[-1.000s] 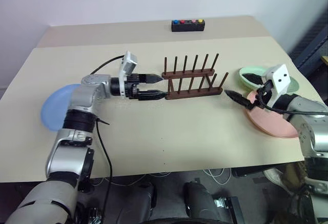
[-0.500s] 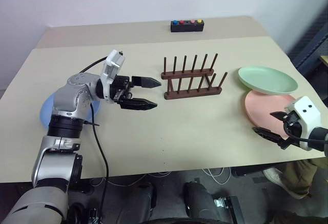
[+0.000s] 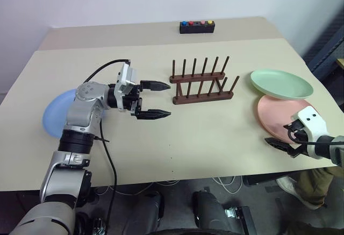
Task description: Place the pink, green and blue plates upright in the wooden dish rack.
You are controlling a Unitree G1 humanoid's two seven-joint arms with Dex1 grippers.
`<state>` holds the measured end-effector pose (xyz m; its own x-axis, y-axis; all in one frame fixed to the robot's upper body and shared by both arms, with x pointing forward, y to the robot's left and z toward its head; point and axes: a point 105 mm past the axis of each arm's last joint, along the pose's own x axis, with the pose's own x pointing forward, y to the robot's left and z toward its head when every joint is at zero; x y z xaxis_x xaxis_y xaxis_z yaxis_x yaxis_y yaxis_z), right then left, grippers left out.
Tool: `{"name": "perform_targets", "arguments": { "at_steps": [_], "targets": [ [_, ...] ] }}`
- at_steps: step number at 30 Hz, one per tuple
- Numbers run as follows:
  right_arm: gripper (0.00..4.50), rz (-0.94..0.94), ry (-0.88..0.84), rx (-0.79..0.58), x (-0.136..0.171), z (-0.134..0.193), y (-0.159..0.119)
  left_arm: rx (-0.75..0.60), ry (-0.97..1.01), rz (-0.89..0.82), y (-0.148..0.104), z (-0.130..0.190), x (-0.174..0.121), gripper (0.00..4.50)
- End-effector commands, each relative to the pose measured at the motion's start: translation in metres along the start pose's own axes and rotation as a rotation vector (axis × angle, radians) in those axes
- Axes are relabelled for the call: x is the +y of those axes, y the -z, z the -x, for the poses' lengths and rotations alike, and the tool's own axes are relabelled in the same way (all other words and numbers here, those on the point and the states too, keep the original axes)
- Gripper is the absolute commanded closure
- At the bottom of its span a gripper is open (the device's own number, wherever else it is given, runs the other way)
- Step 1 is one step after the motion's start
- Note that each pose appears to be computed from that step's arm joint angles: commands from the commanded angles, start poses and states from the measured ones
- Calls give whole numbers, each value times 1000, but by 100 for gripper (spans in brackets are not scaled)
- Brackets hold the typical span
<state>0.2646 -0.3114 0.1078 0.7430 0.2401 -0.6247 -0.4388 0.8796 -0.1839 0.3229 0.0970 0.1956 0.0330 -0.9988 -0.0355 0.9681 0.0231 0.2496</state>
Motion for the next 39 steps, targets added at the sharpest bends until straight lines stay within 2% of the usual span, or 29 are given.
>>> {"name": "perform_targets", "arguments": {
  "at_steps": [1, 7, 8, 17, 22, 26, 29, 31, 33, 35, 39],
  "targets": [
    [126, 30, 3, 18, -4, 2, 0, 1, -1, -45, -6, 0, -1, 0],
    [429, 36, -9, 14, -3, 4, -2, 0, -10, -46, -5, 0, 1, 0],
    [444, 39, -8, 17, -4, 5, -1, 1, -10, -46, -5, 0, 1, 0],
    [444, 66, -114, -24, 15, 39, -28, -2, -9, -38, -4, -2, 4, 0],
    [444, 46, -328, -69, 45, 79, -59, -5, -17, -40, -3, -3, 6, 0],
    [444, 17, -439, -109, 59, 96, -74, -11, -21, -40, -3, -3, 7, 0],
    [444, -10, -534, -256, 68, 109, -101, -15, -31, -44, -4, -3, 9, 0],
    [444, -33, -530, -369, 62, 114, -118, -20, -39, -48, -4, -3, 11, 0],
    [444, -53, -499, -541, 49, 121, -140, -33, -59, -51, -7, -2, 14, 0],
    [444, -100, -554, -773, 42, 141, -169, -41, -64, -53, -9, -2, 15, 0],
    [444, -169, -587, -1016, 29, 159, -198, -65, -77, -52, -13, -2, 17, 0]
  ]
}}
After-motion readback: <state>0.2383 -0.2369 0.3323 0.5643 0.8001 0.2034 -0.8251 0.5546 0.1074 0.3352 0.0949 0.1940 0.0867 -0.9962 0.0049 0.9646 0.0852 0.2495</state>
